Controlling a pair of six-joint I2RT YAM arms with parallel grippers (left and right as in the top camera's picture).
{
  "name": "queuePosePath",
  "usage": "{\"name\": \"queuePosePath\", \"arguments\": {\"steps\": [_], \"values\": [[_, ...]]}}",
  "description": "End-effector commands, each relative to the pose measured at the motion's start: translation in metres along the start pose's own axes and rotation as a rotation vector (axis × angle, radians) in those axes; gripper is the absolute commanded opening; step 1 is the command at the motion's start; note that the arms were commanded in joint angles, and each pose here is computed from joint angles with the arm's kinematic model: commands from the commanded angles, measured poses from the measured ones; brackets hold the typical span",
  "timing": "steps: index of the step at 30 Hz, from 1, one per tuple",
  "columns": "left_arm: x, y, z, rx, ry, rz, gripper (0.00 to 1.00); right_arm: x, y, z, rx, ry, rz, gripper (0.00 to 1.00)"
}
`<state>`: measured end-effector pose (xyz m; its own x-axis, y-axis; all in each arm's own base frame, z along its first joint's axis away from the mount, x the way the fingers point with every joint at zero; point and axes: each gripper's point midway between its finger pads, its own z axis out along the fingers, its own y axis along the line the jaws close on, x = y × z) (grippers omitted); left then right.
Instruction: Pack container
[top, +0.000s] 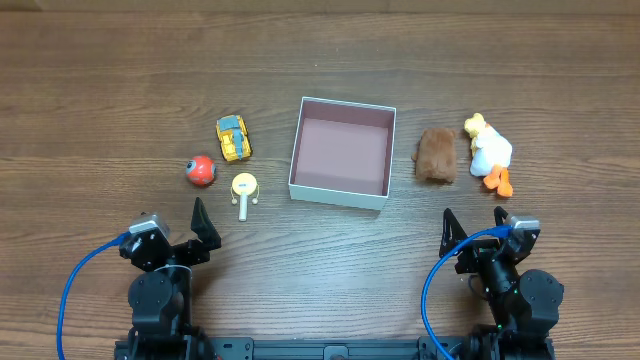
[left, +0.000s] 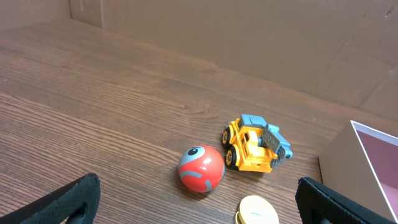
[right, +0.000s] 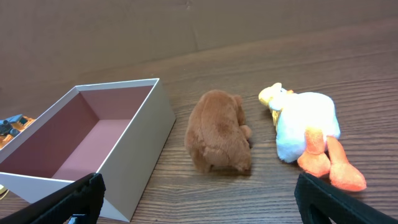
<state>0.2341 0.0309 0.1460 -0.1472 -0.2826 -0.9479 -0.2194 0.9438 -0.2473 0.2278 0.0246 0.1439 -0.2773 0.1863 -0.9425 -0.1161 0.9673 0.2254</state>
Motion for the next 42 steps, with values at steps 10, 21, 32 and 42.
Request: {"name": "queuePosePath", "arguments": {"steps": [10,21,32,42], "values": [[0.0,-0.005,0.0,0.027,-0.002,-0.012,1.0,-0.001,-0.001,0.0,0.007,-0.011,-0.01,1.0],[0.001,-0.007,0.0,0.038,0.001,-0.013,1.0,-0.001,0.004,0.0,-0.023,-0.01,0.002,1.0],[-0.04,-0.031,-0.016,0.127,-0.022,-0.017,1.0,-0.03,0.013,-0.016,-0.025,-0.011,0.012,1.0],[-0.08,-0.059,0.017,0.113,0.235,0.012,1.0,-0.105,0.019,-0.009,0.052,0.231,0.086,1.0]]}}
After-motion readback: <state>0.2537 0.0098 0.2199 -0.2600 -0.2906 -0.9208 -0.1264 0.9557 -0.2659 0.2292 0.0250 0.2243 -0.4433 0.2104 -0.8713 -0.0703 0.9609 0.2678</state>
